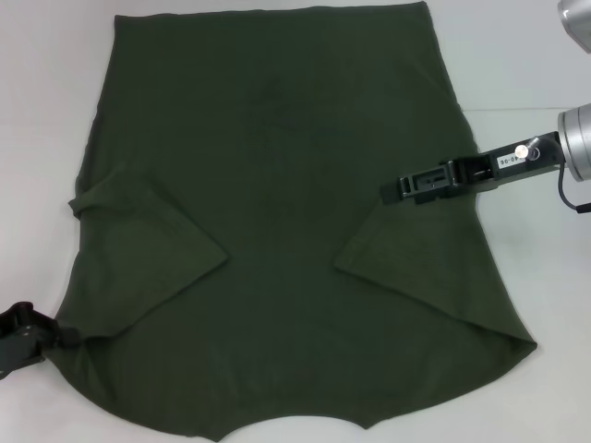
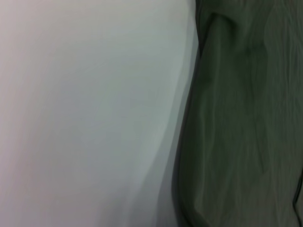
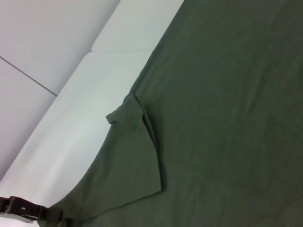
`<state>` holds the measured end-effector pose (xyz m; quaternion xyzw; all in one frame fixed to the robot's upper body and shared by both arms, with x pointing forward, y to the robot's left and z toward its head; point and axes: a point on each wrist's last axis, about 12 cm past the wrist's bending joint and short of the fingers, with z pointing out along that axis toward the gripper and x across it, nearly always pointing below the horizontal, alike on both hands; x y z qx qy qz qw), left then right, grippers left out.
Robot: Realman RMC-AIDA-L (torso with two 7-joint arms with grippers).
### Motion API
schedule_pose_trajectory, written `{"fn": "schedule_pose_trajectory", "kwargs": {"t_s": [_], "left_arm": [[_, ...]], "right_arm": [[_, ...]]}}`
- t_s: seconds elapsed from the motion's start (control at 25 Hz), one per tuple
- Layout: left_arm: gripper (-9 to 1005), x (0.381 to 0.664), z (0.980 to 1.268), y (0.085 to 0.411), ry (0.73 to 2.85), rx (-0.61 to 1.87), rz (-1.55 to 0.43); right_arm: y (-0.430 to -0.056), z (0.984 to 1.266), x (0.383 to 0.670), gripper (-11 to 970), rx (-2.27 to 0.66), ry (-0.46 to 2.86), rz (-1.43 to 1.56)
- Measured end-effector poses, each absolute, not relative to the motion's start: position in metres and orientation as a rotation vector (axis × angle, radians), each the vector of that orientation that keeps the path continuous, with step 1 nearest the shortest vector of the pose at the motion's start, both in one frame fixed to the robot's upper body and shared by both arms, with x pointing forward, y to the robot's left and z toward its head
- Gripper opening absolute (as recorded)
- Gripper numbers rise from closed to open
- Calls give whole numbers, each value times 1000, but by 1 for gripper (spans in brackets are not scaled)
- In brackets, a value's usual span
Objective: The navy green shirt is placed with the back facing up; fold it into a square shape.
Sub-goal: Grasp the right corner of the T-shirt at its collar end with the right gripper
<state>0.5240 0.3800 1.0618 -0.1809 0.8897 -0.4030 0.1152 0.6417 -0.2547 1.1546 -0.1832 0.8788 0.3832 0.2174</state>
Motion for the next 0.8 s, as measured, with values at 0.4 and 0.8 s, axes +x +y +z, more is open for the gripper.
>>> {"fn": "schedule_pose_trajectory", "kwargs": {"t_s": [0.4, 0.8], "left_arm": [[21, 527, 1064, 378, 2603, -519, -1181], [24, 531, 1065, 378, 2599, -513, -1170]], "right_arm": [[-266, 1156, 642, 885, -413, 2547, 1024], [-302, 1156, 630, 884, -251, 2703, 991]]}}
